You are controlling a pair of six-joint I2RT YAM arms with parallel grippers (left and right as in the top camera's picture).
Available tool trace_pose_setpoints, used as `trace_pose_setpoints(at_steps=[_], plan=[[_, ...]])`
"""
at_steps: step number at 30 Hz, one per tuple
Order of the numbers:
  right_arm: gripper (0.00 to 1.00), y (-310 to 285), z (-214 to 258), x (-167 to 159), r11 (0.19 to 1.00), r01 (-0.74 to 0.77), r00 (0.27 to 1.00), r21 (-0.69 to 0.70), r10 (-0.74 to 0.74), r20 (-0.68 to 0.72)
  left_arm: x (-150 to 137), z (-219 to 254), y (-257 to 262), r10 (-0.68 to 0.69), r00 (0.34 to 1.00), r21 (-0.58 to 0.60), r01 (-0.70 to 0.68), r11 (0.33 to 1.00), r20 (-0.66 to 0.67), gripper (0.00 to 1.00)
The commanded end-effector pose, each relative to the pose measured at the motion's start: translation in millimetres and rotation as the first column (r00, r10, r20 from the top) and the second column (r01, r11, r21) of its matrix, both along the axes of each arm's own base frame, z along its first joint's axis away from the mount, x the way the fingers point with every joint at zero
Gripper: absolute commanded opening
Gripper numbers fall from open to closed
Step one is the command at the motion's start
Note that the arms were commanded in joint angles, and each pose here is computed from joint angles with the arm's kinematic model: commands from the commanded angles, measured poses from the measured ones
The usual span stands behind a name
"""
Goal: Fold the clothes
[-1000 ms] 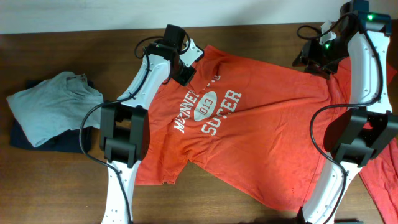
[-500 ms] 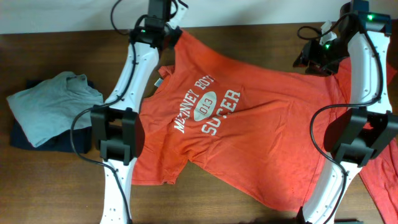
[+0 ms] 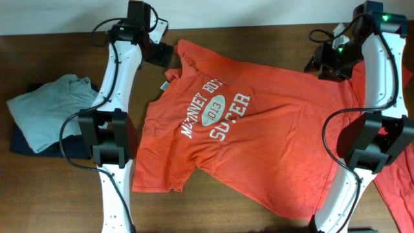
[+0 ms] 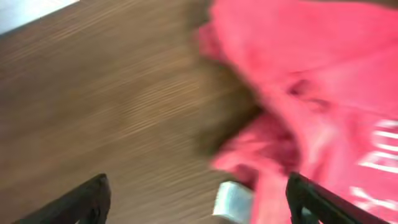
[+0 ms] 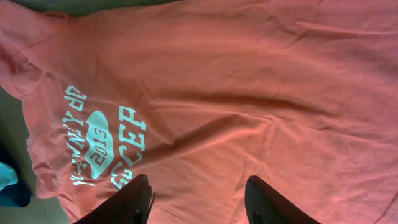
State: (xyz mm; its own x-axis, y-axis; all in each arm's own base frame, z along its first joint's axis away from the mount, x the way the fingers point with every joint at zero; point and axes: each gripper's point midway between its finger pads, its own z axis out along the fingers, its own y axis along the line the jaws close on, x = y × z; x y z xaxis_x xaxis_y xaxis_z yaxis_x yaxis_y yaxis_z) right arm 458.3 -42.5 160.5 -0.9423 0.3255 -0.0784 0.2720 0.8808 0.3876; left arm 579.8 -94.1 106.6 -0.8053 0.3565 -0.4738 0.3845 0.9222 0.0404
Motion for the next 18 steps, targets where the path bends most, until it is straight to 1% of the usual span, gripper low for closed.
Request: trace_pose_setpoints(at_steps=[1, 4, 6, 8, 9, 12, 13, 14, 15, 16, 17, 18], plan=[[0.55, 1.5, 14.9, -1.5, 1.000, -0.006, 1.000, -0.016, 0.006, 0.029, -14.9, -7.3, -53.6, -0.228, 0.974, -0.107, 0.227, 0.968, -0.003, 0.90], [0.55, 1.9, 14.6, -3.2, 1.000, -0.009, 1.000, -0.016, 0.010, 0.023, -14.0, -20.0, -72.4, -0.270, 0.963, -0.096, 0.269, 0.958, 0.002, 0.91], [0.55, 2.0, 14.6, -3.1, 1.000, -0.009, 1.000, -0.015, 0.009, 0.023, -16.2, -34.4, -82.9, -0.289, 0.957, -0.094, 0.286, 0.954, -0.016, 0.89], [0.56, 2.0, 14.6, -3.2, 1.000, -0.009, 1.000, -0.015, 0.009, 0.023, -17.9, -50.8, -88.4, -0.298, 0.954, -0.095, 0.293, 0.951, -0.038, 0.75], [0.56, 2.0, 14.6, -3.2, 1.000, -0.009, 1.000, -0.015, 0.009, 0.023, -18.0, -55.9, -89.1, -0.299, 0.953, -0.095, 0.294, 0.951, -0.045, 0.72], [0.56, 2.0, 14.6, -3.2, 1.000, -0.009, 1.000, -0.015, 0.009, 0.023, -19.8, -70.0, -88.7, -0.298, 0.952, -0.097, 0.291, 0.952, -0.070, 0.70], [0.56, 2.0, 14.6, -3.2, 1.000, -0.009, 1.000, -0.015, 0.009, 0.022, -20.3, -73.7, -88.5, -0.298, 0.951, -0.097, 0.290, 0.952, -0.077, 0.66], [0.56, 2.0, 14.6, -3.2, 1.000, -0.009, 1.000, -0.015, 0.009, 0.022, -19.4, -74.4, -88.7, -0.298, 0.952, -0.097, 0.290, 0.952, -0.074, 0.54], [0.56, 2.0, 14.6, -3.2, 1.000, -0.009, 1.000, -0.015, 0.009, 0.022, -14.0, -73.2, -86.5, -0.289, 0.956, -0.077, 0.284, 0.956, -0.056, 0.24], [0.56, 2.0, 14.6, -3.2, 1.000, -0.009, 1.000, -0.015, 0.009, 0.022, -8.8, -70.8, -82.9, -0.269, 0.962, -0.056, 0.267, 0.962, -0.041, 0.11], [0.56, 2.0, 14.6, -3.2, 1.000, -0.009, 1.000, -0.015, 0.009, 0.022, 0.0, -65.0, -76.6, -0.223, 0.975, -0.025, 0.223, 0.975, -0.017, 0.01], [0.56, 2.0, 14.6, -3.2, 1.000, -0.009, 1.000, -0.015, 0.009, 0.022, 5.2, -60.7, -72.8, -0.199, 0.980, -0.006, 0.199, 0.980, -0.001, 0.01]])
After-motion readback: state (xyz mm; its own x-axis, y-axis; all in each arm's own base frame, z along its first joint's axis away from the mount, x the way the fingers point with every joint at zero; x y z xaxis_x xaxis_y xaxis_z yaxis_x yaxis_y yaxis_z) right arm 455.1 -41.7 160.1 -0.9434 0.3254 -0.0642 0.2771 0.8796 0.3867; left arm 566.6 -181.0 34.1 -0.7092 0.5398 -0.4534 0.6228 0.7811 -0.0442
